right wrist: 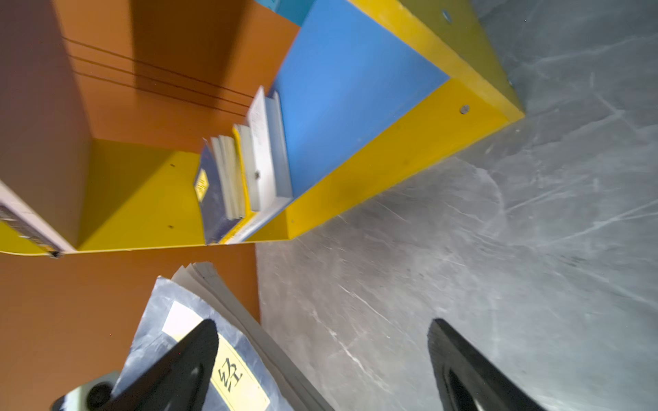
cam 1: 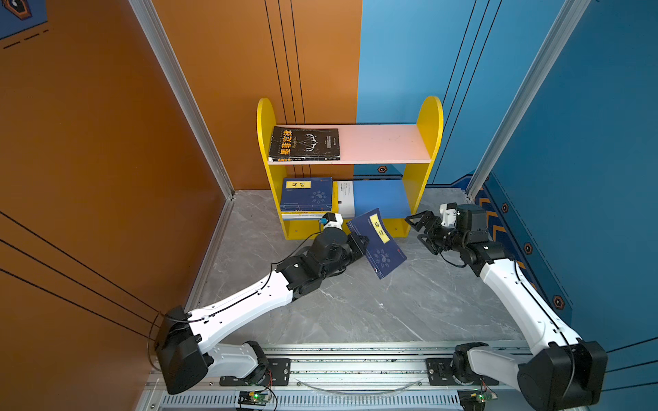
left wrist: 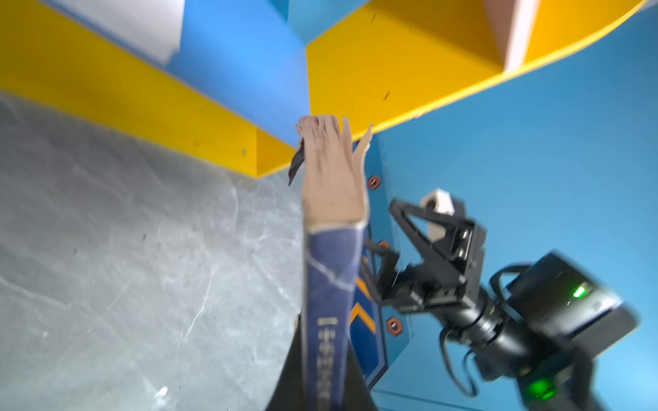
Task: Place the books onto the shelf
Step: 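Lift the blue book toward the shelf with the left gripper while the right follows, then grasp the book with the right gripper and lower it onto the lower shelf with both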
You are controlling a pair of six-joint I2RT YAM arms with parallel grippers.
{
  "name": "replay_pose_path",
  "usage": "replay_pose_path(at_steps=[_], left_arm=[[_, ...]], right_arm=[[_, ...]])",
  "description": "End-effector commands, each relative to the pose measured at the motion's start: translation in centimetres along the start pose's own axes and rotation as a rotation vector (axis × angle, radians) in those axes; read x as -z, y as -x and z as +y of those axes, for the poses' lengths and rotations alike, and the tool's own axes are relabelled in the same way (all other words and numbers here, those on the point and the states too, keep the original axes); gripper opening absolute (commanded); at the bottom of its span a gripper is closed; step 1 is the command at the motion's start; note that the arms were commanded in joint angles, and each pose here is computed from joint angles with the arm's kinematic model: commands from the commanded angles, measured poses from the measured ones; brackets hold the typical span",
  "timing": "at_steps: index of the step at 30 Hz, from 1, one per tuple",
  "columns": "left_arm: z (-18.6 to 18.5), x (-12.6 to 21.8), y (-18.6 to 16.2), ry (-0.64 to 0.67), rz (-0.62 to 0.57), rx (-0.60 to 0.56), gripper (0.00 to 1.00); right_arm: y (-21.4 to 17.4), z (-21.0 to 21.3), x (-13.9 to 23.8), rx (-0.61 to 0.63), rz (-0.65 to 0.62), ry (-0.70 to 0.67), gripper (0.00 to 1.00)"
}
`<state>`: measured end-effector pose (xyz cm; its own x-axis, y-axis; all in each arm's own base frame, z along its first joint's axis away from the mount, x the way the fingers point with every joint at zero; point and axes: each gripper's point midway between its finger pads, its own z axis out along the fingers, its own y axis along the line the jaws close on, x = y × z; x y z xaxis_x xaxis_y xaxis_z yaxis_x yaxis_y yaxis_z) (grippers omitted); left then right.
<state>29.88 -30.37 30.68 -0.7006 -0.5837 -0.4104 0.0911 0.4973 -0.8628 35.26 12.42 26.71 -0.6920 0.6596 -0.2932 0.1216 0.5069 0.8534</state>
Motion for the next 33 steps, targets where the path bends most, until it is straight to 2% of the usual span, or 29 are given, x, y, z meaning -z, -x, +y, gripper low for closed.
replay_pose_path(at_steps=[1,7,15,21,26,31,33], left_arm=[[-2.1,1.2,3.8,-0.09,-0.063,-0.032,0.0],[-1.5,0.8,9.7,-0.135,-0.187,0.034,0.0],[0.5,0.6,15.3,-0.175,-0.356,0.15,0.0],[2.1,0.6,17.8,-0.202,-0.452,0.217,0.0],[3.8,-0.3,18.5,-0.21,-0.49,0.263,0.0],[4.4,-0.2,19.1,-0.206,-0.53,0.275,0.0],[4.6,-0.1,19.3,-0.204,-0.548,0.282,0.0]], right_arm=[[1.4,2.8,0.8,-0.112,-0.07,0.152,0.96],[1.0,6.8,0.6,-0.176,-0.079,0.347,0.96],[-3.3,10.1,-3.4,-0.173,-0.003,0.417,0.91],[-5.4,12.3,-6.3,-0.196,0.049,0.473,0.86],[-6.9,14.3,-8.8,-0.174,0.102,0.499,0.81],[-7.0,15.8,-10.9,-0.19,0.1,0.562,0.71],[-7.1,16.2,-11.8,-0.213,0.118,0.58,0.64]])
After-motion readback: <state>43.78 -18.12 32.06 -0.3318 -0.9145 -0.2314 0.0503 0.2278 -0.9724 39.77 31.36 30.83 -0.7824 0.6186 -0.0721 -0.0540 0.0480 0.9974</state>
